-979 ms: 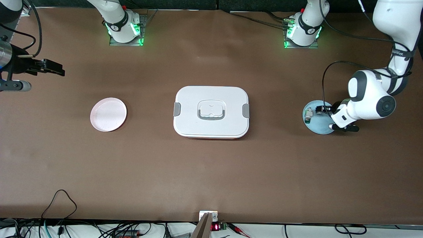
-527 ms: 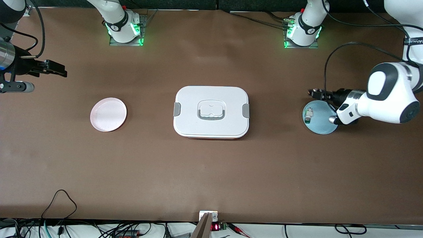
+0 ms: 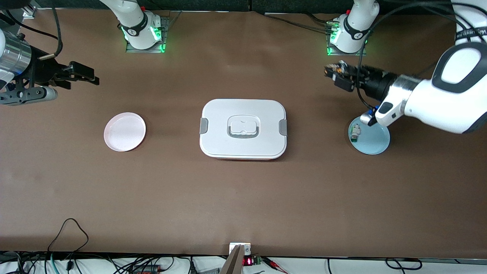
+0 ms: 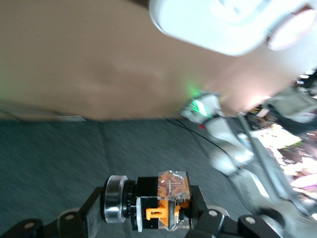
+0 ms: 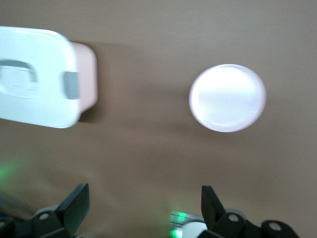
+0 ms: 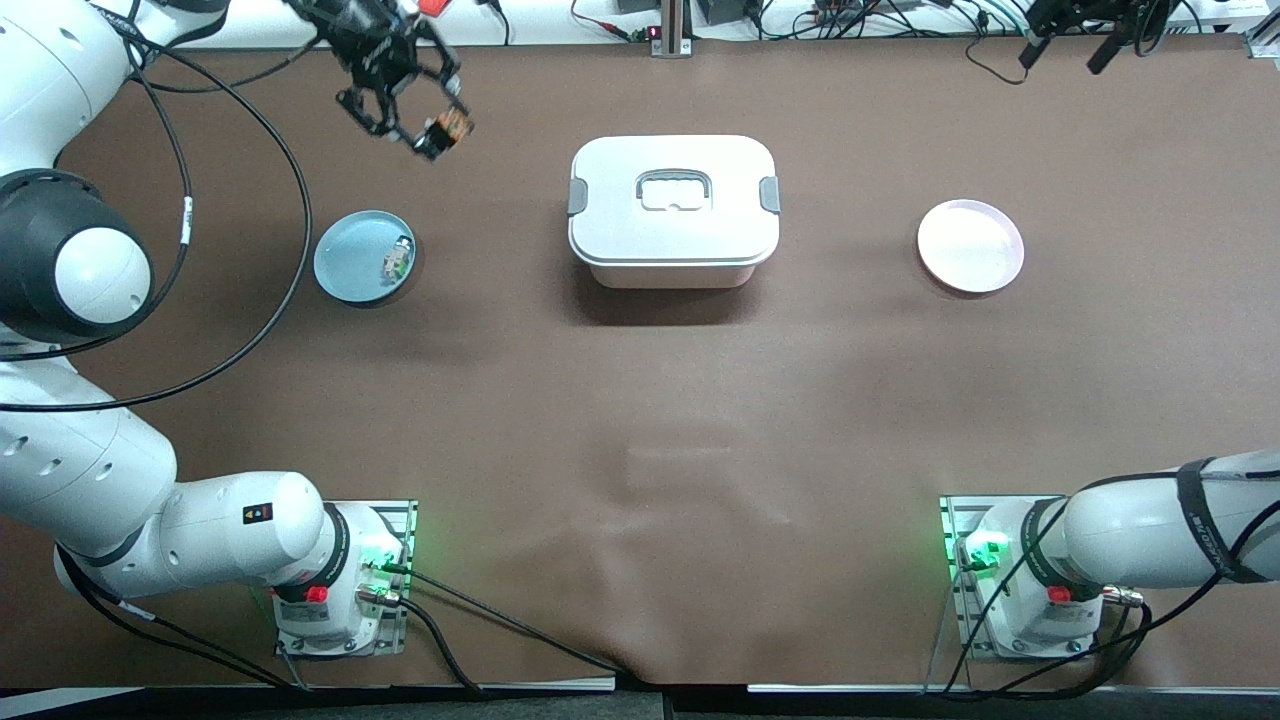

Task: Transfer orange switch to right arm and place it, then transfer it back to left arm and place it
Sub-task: 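Carry the switch above the box while the right gripper reaches toward it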

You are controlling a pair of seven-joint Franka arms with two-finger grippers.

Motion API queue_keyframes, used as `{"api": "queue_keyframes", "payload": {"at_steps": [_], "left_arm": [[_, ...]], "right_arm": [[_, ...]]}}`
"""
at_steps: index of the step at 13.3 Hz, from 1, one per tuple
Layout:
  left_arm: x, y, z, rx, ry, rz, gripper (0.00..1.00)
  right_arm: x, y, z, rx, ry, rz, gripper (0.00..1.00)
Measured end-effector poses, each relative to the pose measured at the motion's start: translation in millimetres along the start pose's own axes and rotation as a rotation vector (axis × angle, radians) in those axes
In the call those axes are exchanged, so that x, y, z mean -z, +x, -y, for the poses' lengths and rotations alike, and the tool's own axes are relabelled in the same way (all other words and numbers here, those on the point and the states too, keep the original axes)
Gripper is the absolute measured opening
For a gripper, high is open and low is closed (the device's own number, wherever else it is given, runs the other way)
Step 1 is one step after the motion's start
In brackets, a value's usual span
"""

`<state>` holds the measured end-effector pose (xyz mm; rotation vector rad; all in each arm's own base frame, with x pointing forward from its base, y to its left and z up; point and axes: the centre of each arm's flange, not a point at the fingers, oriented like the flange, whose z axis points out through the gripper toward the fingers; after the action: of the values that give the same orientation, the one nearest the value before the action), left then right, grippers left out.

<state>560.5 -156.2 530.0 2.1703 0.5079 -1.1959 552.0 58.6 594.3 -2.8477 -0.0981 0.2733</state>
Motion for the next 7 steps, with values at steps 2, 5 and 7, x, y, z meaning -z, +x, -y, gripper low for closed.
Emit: {"api": "queue_keyframes", "payload": {"at_steps": [2, 5, 7], "left_arm": [[-5.0, -36.0, -30.5, 0.008, -0.067, 0.069, 0.72], [-20.2, -64.2, -74.3, 0.071, -0.187, 0.129, 0.72], [-31.3, -67.0, -98.1, 0.133, -0.269, 0.154, 0.72]], "right_arm": [[3.3, 2.4, 7.2, 0.004, 0.124, -0.018, 1.00], [0.0, 11.9, 21.5, 0.016, 0.271, -0.032, 1.00], [-9.8, 19.9, 29.4, 0.019, 0.317, -0.030, 1.00]]}}
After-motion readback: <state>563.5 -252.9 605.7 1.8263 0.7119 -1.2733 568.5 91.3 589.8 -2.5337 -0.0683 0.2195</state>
